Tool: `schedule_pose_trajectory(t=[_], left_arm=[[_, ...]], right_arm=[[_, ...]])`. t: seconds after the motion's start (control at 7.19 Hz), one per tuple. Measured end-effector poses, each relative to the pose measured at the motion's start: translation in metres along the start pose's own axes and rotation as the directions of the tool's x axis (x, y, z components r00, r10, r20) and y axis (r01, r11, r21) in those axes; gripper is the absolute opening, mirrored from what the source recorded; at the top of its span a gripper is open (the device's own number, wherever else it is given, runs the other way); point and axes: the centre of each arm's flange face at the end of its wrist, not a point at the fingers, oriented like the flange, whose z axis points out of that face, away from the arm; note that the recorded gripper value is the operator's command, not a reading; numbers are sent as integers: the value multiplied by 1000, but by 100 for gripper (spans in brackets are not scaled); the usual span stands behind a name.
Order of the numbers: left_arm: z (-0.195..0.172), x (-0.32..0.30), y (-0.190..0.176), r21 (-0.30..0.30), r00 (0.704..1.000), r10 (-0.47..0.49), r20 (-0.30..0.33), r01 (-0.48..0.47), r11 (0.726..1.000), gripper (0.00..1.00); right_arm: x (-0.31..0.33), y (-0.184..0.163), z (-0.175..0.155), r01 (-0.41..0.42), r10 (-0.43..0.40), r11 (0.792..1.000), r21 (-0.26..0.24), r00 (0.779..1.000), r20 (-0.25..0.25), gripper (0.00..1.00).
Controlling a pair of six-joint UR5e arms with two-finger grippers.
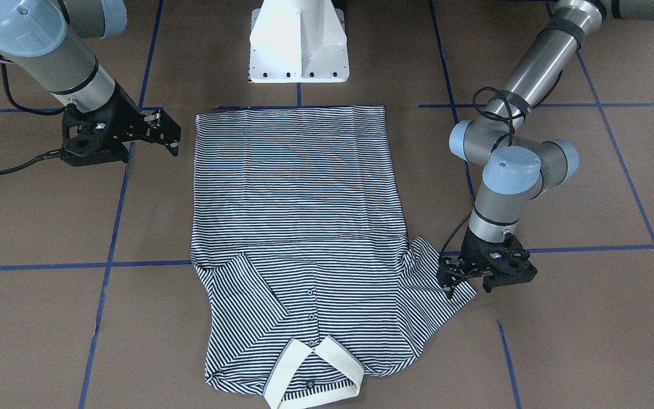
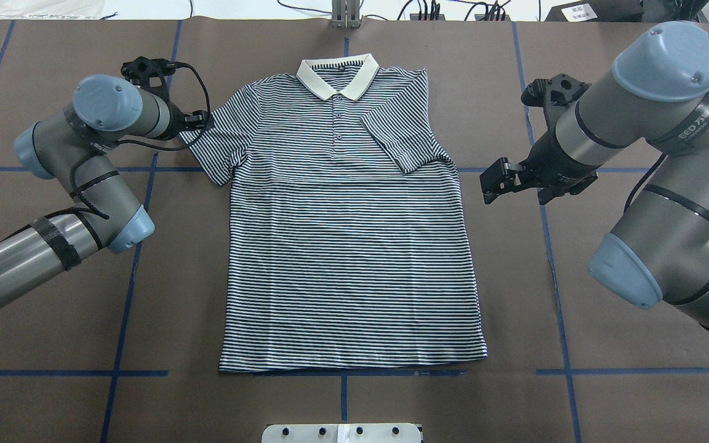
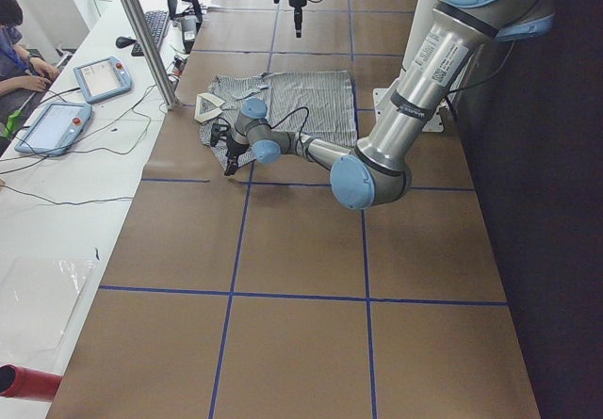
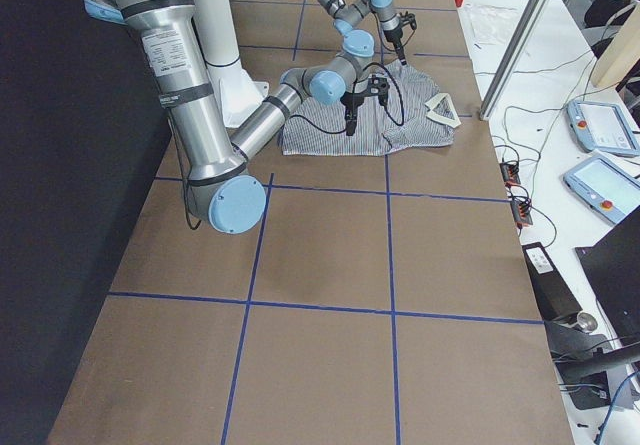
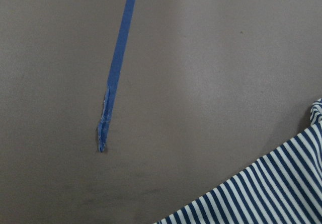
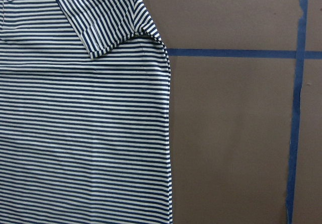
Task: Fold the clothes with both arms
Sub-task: 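Move the left gripper toward the other sleeve while the right arm withdraws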
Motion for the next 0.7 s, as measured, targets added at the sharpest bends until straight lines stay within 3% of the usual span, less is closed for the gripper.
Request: schedule_pose_trajectory(t=[0.14, 0.28, 0.56, 0.7], left_arm=[[2, -1, 1, -2, 1000, 2, 3, -2, 1000, 64], [3, -2, 2, -4, 1000, 2, 6, -2, 1000, 34], [3, -2, 1, -4, 1000, 5, 8, -5, 1000, 0], [3, 1, 0, -7, 1000, 12, 6, -12, 1000, 0]], right_arm=[[-5, 2, 3, -7, 7, 1000, -3, 1000, 1, 100], [-7, 4, 5, -10, 10, 1000, -3, 1000, -1, 100], [-9, 4, 5, -12, 12, 1000, -1, 1000, -1, 100], [-9, 5, 5, -12, 12, 1000, -1, 1000, -1, 100]])
